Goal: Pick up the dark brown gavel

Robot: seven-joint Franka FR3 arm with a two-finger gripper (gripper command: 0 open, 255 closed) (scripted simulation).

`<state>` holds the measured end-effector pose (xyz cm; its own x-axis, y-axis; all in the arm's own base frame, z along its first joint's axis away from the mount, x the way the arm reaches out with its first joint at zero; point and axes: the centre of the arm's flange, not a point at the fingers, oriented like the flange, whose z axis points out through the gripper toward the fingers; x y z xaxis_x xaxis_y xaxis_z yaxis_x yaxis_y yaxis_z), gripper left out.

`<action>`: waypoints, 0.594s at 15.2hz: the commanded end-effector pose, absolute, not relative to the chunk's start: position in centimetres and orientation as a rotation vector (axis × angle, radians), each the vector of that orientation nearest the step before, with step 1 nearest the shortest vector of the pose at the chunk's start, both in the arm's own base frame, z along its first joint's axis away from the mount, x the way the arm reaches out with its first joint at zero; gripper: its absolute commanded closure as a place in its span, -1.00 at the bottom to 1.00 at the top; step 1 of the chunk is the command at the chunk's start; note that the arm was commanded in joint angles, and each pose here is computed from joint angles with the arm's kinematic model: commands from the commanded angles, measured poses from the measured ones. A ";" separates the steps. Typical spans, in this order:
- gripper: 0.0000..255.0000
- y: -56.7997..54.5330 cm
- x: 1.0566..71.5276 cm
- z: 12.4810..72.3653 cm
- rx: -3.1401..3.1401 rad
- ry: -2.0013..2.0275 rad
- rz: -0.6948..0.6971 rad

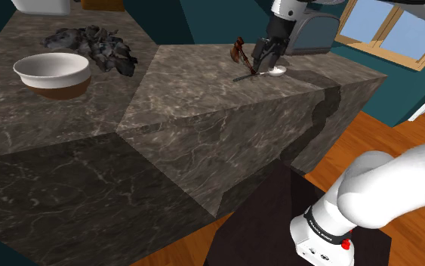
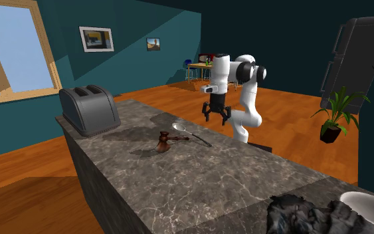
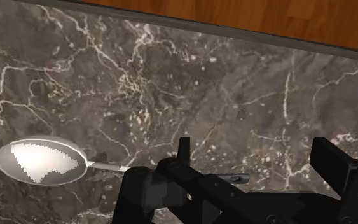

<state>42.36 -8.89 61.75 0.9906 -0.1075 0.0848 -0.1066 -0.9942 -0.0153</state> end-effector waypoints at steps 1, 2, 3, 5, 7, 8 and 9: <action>-1.00 -10.2 44.3 61.4 -3.127 0.182 -0.128; -1.00 -11.0 45.4 61.2 -3.128 0.188 -0.126; -1.00 -11.8 46.4 61.1 -3.129 0.195 -0.123; -1.00 -13.4 48.5 60.8 -3.132 0.209 -0.118; -1.00 -15.0 50.5 60.4 -3.134 0.222 -0.113; -1.00 -15.9 51.6 60.3 -3.136 0.229 -0.111; -1.00 -16.7 52.6 60.1 -3.137 0.236 -0.108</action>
<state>51.52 -15.97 60.21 0.9868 -0.1455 0.0705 -0.1458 -0.9893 -0.0016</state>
